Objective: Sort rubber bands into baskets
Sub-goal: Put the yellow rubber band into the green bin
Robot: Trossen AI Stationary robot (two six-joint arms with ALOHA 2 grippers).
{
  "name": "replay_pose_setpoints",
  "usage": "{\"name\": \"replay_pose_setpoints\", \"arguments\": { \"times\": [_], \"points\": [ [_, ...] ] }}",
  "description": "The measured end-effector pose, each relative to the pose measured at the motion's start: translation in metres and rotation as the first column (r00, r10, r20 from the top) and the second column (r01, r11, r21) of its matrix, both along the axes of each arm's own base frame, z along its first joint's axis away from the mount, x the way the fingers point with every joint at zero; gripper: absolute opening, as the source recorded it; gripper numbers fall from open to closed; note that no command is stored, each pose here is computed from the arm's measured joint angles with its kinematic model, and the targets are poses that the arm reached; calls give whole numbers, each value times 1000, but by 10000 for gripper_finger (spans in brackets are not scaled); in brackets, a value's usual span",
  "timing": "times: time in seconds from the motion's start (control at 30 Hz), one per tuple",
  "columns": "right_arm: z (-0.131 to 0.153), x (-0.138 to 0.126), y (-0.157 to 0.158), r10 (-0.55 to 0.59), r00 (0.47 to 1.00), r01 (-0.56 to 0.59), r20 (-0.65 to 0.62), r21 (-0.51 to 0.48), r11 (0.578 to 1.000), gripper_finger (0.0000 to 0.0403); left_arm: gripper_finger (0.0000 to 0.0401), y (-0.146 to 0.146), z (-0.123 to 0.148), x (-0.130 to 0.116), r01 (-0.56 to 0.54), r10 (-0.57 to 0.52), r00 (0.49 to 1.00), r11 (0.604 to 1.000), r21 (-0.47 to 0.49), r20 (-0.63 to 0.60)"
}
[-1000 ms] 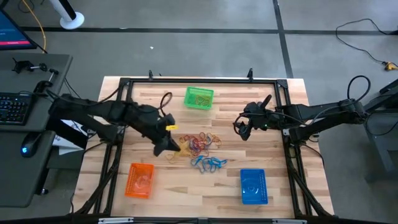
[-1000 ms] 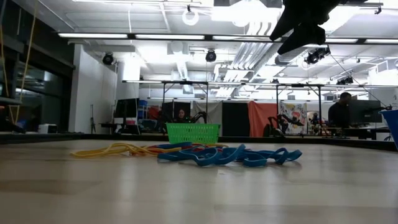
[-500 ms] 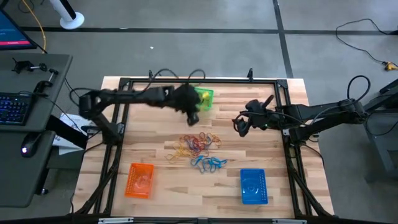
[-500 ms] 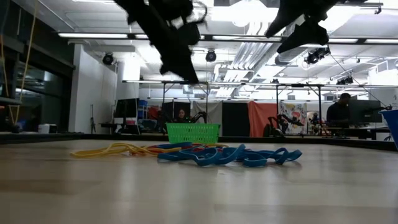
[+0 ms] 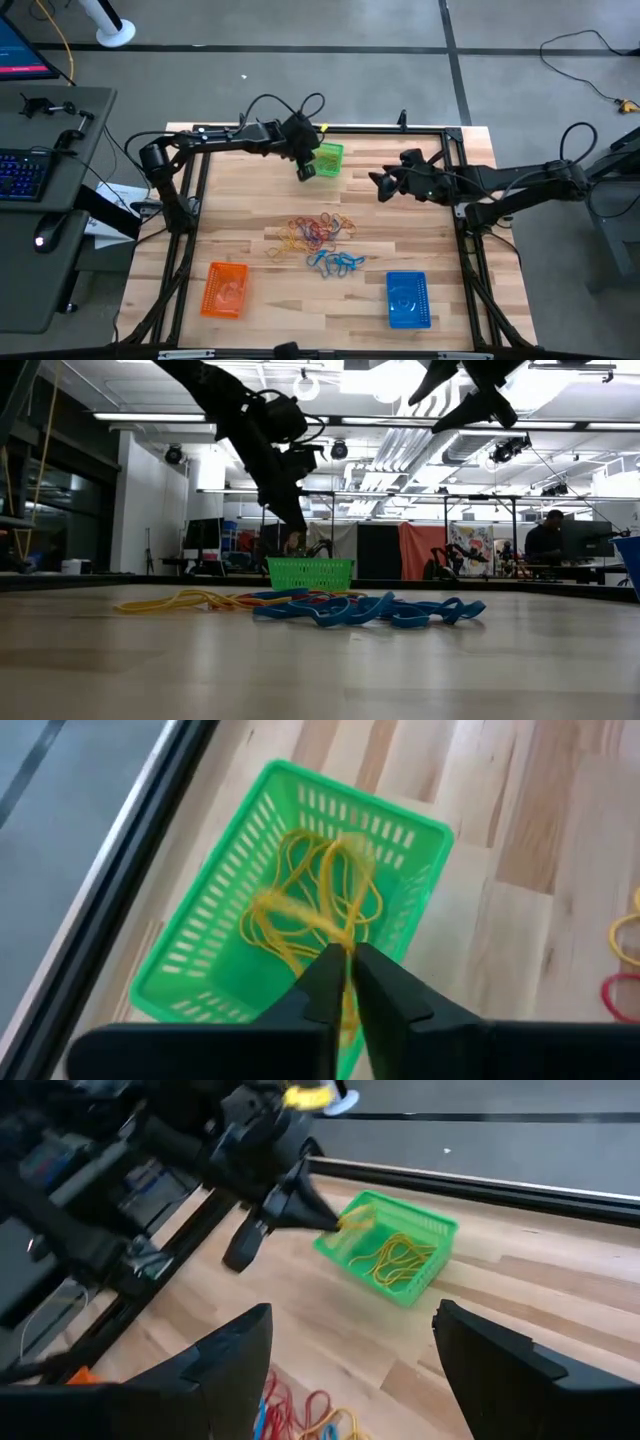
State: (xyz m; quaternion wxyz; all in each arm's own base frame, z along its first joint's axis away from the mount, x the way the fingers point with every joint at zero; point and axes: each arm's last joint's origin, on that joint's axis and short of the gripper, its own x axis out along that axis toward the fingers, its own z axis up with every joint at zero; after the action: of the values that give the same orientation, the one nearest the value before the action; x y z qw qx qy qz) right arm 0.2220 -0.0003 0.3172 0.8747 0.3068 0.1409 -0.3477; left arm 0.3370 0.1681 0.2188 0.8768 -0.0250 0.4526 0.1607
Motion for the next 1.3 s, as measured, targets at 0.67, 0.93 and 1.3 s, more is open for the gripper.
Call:
{"name": "replay_pose_setpoints", "arguments": {
  "times": [0.67, 0.93, 1.3],
  "points": [
    [0, 2, -18, 132, 988, -135, -81, -35, 990, 265, 231, -21, 38, -19, -116, 120, 992, 990, -86, 50],
    [-1, 2, -17, 249, 958, -260, -139, -65, 963, 265, 232, -73, 61, -34, -113, 113, 994, 975, -191, -12],
    [-4, 1, -16, 307, 933, -325, -190, -68, 943, 265, 232, -222, 21, -48, 68, -145, 955, 956, -285, -259]
  ]
}}
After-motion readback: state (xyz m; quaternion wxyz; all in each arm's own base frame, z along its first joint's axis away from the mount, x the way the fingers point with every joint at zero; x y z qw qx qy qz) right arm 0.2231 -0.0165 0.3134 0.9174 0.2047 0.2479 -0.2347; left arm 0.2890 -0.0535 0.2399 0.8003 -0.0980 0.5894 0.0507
